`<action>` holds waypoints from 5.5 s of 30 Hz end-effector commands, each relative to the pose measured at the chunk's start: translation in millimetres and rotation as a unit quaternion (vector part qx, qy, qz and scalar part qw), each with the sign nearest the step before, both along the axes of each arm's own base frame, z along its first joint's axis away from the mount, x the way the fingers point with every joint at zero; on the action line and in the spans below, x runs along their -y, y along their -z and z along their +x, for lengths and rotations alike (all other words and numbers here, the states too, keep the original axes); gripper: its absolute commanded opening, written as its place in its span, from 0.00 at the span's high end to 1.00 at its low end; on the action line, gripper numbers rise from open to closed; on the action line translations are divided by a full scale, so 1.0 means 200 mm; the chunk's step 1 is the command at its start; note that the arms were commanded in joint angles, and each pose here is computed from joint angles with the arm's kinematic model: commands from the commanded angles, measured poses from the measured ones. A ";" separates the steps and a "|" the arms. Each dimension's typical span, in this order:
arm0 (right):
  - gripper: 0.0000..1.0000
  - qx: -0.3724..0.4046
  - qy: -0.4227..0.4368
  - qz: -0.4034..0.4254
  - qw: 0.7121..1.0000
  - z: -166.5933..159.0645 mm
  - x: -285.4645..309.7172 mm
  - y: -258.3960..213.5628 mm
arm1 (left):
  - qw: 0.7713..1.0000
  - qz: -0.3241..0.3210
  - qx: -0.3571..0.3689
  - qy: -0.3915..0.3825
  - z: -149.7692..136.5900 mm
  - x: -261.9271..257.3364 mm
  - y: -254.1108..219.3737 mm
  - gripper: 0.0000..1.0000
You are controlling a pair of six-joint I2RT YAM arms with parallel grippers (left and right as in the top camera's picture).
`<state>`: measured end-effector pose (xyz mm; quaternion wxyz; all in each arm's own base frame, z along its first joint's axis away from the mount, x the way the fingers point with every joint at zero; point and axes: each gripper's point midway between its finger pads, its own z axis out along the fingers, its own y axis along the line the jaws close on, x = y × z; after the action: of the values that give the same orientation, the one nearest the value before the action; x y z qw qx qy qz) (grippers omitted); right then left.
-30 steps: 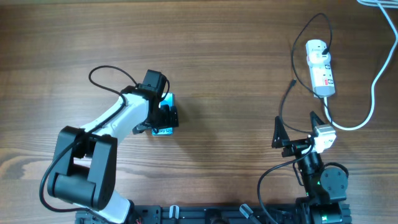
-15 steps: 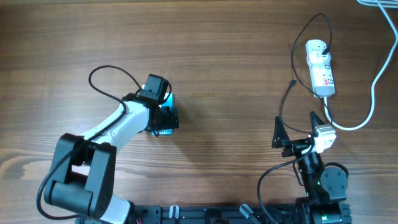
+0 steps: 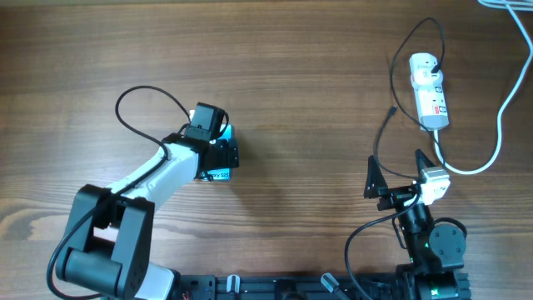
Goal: Plug charger to phone and switch on socket
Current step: 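Lower the left gripper and grasp the phone's bottom edge, then lift the phone with the left gripper and tilt it upright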
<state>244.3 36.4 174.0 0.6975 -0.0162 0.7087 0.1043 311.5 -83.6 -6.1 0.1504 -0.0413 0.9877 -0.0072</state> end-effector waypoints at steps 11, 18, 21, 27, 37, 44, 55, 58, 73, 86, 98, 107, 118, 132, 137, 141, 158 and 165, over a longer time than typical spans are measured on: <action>0.00 0.006 0.011 -0.009 1.000 0.00 0.02 -0.01 | 0.984 -0.076 -0.164 -0.006 -0.38 0.09 0.22 0.36; 0.00 0.006 0.011 -0.009 1.000 0.00 0.02 -0.01 | 0.974 -0.097 -0.173 -0.106 -0.38 0.11 0.21 0.38; 0.00 0.006 0.011 -0.008 1.000 0.00 0.02 -0.01 | 0.974 -0.097 -0.173 -0.106 -0.38 0.11 0.21 0.37; 0.00 0.006 0.011 -0.008 1.000 0.00 0.02 -0.01 | 0.973 -0.100 -0.179 -0.106 -0.39 0.11 0.21 0.38; 0.00 0.006 0.011 -0.009 1.000 0.00 0.02 -0.01 | 0.971 -0.111 -0.183 -0.104 -0.32 0.15 0.12 0.47; 0.00 0.006 0.011 -0.009 1.000 0.00 0.02 -0.01 | 0.970 -0.108 -0.189 -0.105 -0.32 0.16 0.09 0.47; 0.00 0.006 0.011 -0.009 1.000 0.00 0.02 -0.01 | 0.971 -0.108 -0.187 -0.099 -0.18 0.20 -0.14 0.48; 0.00 0.006 0.011 -0.009 1.000 0.00 0.02 -0.01 | 0.969 -0.104 -0.198 -0.101 -0.18 0.20 -0.19 0.48; 0.00 0.006 0.011 -0.008 1.000 0.00 0.02 -0.01 | 0.976 -0.125 -0.150 -0.093 -0.12 0.22 -0.51 0.51; 0.00 0.006 0.011 -0.009 1.000 0.00 0.02 -0.01 | 0.974 -0.166 -0.134 -0.080 -0.14 0.27 -0.62 0.52; 0.00 0.004 0.011 -0.009 1.000 0.00 0.02 -0.01 | 0.973 -0.168 -0.135 -0.080 -0.15 0.27 -0.62 0.52; 0.00 0.002 0.011 -0.009 1.000 0.00 0.02 0.00 | 0.951 -0.251 -0.171 -0.059 -0.20 0.42 -0.68 0.51; 0.00 0.003 0.011 -0.009 1.000 0.00 0.02 0.00 | 0.912 -0.348 -0.213 -0.031 -0.26 0.57 -0.79 0.52; 0.00 0.002 0.011 -0.009 1.000 0.00 0.02 0.00 | 0.801 -0.521 -0.293 -0.016 -0.33 0.79 -1.08 0.51; 0.00 0.002 0.011 -0.009 1.000 0.00 0.02 0.00 | 0.783 -0.539 -0.309 -0.023 -0.34 0.80 -1.12 0.51; 0.00 0.002 0.011 -0.009 1.000 0.00 0.02 0.00 | 0.775 -0.545 -0.318 -0.029 -0.34 0.81 -1.14 0.52; 0.00 0.002 0.011 -0.009 1.000 0.00 0.02 0.00 | 0.771 -0.550 -0.321 -0.026 -0.35 0.81 -1.15 0.54; 0.00 0.002 0.011 -0.009 1.000 0.00 0.02 0.00 | 0.771 -0.550 -0.321 -0.026 -0.35 0.81 -1.15 0.56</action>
<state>244.3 36.4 174.0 0.6975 -0.0162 0.7087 0.1043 243.1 -241.5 202.1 -0.2296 -0.1631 0.8158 -0.5052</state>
